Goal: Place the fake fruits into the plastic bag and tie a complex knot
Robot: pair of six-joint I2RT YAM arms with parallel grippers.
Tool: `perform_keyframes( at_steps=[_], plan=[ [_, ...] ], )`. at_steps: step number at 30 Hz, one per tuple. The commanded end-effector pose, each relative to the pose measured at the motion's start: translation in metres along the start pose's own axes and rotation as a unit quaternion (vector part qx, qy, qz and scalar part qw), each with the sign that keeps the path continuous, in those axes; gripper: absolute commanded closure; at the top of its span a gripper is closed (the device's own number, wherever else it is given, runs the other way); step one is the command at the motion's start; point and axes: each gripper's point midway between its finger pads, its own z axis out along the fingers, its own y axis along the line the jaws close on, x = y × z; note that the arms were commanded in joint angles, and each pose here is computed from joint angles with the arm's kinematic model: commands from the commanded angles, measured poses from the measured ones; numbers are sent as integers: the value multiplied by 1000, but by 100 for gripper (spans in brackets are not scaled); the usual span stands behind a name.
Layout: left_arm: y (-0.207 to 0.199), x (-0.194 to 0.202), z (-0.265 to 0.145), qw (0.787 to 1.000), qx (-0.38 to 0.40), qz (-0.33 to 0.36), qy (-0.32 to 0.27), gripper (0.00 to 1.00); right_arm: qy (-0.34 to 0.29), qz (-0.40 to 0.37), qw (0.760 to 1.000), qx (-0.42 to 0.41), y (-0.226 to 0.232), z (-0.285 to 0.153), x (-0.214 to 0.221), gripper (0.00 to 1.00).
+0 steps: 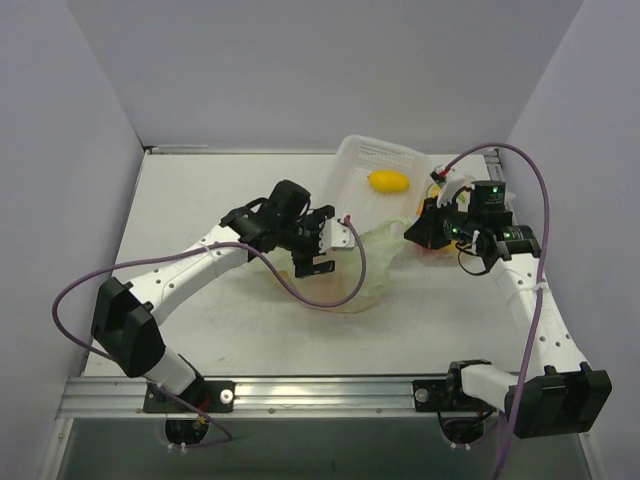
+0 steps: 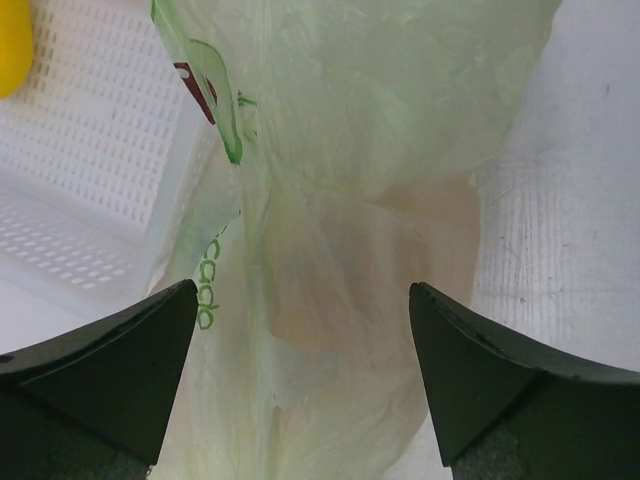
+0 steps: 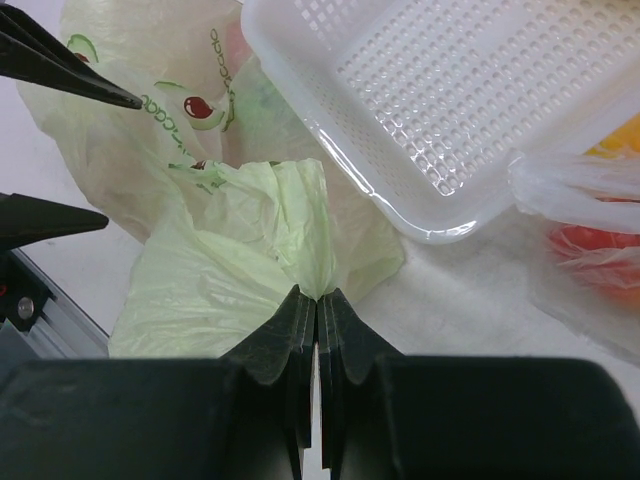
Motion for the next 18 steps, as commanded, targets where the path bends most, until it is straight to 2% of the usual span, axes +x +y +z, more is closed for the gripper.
perform_keyframes(
  at_steps=[1,3,4,7,8,9,10,13,14,15,16,17,18],
  plan=[
    [-2,-7,10,998,14,50,-23,6,-19,-17,1000,-19,13,-9,-16,100],
    [-14,2,21,998,31,53,-10,17,-25,-20,999,-24,16,-10,-21,100],
    [-22,13,27,998,43,46,3,39,-31,-21,999,-27,17,-11,-27,100],
    [-34,30,38,998,61,20,22,61,-45,-19,998,-38,23,-14,-43,100],
    [-35,35,41,997,65,16,27,65,-50,-19,998,-45,26,-15,-47,100],
    [-36,36,42,997,65,14,27,69,-54,-15,997,-58,31,-15,-52,100],
    [-37,38,44,998,63,9,29,79,-64,-22,996,-62,33,-17,-61,100],
    [-31,30,41,999,50,9,13,97,-72,-5,994,-78,40,-17,-72,100],
    [-30,25,39,999,48,11,5,100,-75,-5,994,-78,40,-18,-77,95],
    [-29,23,37,999,49,9,-1,100,-73,-1,994,-77,38,-17,-77,67],
    [-31,19,35,998,55,7,-12,100,-72,-3,994,-76,37,-18,-75,46],
    [-31,13,31,998,56,9,-23,100,-68,1,995,-74,32,-16,-68,26],
    [-30,12,28,998,56,11,-27,100,-69,2,995,-73,30,-18,-64,15]
  ],
)
